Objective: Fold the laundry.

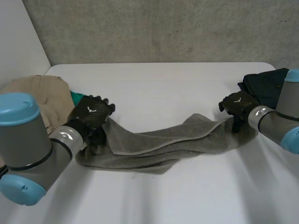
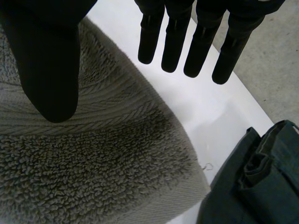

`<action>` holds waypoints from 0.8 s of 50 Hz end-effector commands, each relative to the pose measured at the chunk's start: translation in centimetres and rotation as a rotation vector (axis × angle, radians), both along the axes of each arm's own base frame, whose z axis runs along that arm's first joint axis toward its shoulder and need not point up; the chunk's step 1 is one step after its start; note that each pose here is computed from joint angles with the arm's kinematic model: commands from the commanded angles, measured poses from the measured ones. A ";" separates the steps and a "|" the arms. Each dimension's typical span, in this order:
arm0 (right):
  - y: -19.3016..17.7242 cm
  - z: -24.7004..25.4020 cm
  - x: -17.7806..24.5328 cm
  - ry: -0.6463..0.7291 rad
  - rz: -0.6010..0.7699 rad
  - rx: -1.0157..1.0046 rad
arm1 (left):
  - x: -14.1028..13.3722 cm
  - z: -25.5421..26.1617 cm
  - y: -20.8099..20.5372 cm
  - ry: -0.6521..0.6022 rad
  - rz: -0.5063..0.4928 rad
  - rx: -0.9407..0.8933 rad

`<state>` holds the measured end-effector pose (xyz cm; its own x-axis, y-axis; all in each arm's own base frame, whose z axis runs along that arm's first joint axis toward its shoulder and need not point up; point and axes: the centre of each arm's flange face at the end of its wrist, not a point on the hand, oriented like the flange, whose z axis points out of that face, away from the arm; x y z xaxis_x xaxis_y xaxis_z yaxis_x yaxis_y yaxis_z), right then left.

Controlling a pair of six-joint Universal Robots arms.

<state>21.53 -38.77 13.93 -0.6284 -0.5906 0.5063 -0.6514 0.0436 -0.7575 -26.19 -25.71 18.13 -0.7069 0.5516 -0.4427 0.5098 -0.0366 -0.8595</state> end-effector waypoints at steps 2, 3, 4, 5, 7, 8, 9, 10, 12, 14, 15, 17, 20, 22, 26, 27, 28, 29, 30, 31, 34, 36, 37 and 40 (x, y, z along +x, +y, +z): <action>-0.6 -1.0 0.1 -0.006 -0.006 -0.026 | -1.0 -0.9 -0.4 0.054 -0.024 0.102; -0.7 -0.9 0.1 -0.008 -0.006 -0.033 | -1.0 -0.9 -0.6 0.055 -0.023 0.102; -0.9 -0.8 0.1 -0.011 -0.008 -0.044 | -1.0 -1.0 -0.7 0.055 -0.020 0.102; -1.2 -0.4 0.1 -0.021 -0.011 -0.070 | -1.1 -1.0 -1.2 0.059 -0.014 0.094; -1.6 0.0 0.3 -0.037 -0.014 -0.102 | -1.1 -0.6 -1.8 0.066 -0.002 0.075; -1.8 0.3 0.3 -0.047 -0.016 -0.120 | -1.0 -0.4 -2.2 0.071 0.008 0.061; -2.2 0.8 0.5 -0.066 -0.020 -0.152 | -1.0 0.3 -3.2 0.080 0.027 0.025; -2.4 1.1 0.6 -0.074 -0.018 -0.172 | -1.1 0.8 -3.8 0.089 0.038 0.001; -3.3 2.3 1.0 -0.097 -0.024 -0.252 | -1.1 2.1 -5.1 0.109 0.061 -0.055; -4.0 3.8 1.3 -0.115 -0.036 -0.328 | -1.0 5.0 -7.3 0.160 0.093 -0.158; -4.5 4.8 1.4 -0.123 -0.047 -0.376 | -0.9 6.1 -8.0 0.181 0.101 -0.196; -6.0 9.1 1.5 -0.168 -0.103 -0.553 | -0.8 10.3 -9.8 0.263 0.106 -0.320; -6.6 16.3 1.0 -0.291 -0.189 -0.802 | -0.3 16.8 -11.6 0.405 0.111 -0.505; -6.2 19.8 0.6 -0.376 -0.215 -0.911 | 0.3 19.8 -12.0 0.483 0.125 -0.575; -4.1 26.1 0.4 -0.560 -0.175 -1.081 | 1.7 25.2 -12.0 0.657 0.122 -0.676; -3.7 26.7 0.5 -0.579 -0.155 -1.087 | 1.8 25.8 -11.9 0.678 0.115 -0.686; -3.0 27.2 0.8 -0.596 -0.119 -1.077 | 2.0 26.7 -11.7 0.716 0.093 -0.690; -2.7 27.4 0.9 -0.598 -0.100 -1.069 | 2.0 26.9 -11.6 0.727 0.081 -0.685; -2.5 27.2 1.1 -0.592 -0.087 -1.050 | 2.0 27.0 -11.5 0.733 0.067 -0.680; -2.1 26.7 1.4 -0.580 -0.069 -1.014 | 1.9 26.7 -11.4 0.728 0.043 -0.657; -1.8 24.9 1.7 -0.545 -0.058 -0.931 | 2.0 25.1 -11.4 0.694 0.035 -0.596; -1.9 22.9 1.5 -0.505 -0.067 -0.866 | 2.3 22.9 -11.6 0.663 0.049 -0.529; -1.9 22.3 1.4 -0.495 -0.072 -0.848 | 2.4 21.9 -11.7 0.653 0.058 -0.504; -1.8 18.9 1.2 -0.440 -0.085 -0.748 | 2.9 17.9 -11.7 0.605 0.098 -0.393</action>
<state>23.04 -40.58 38.87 -0.9223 -0.0735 0.3794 -0.2312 -0.6817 -0.6942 -24.01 -37.20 43.09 -0.9352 0.3373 -0.1080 -0.1087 -0.5636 -0.8189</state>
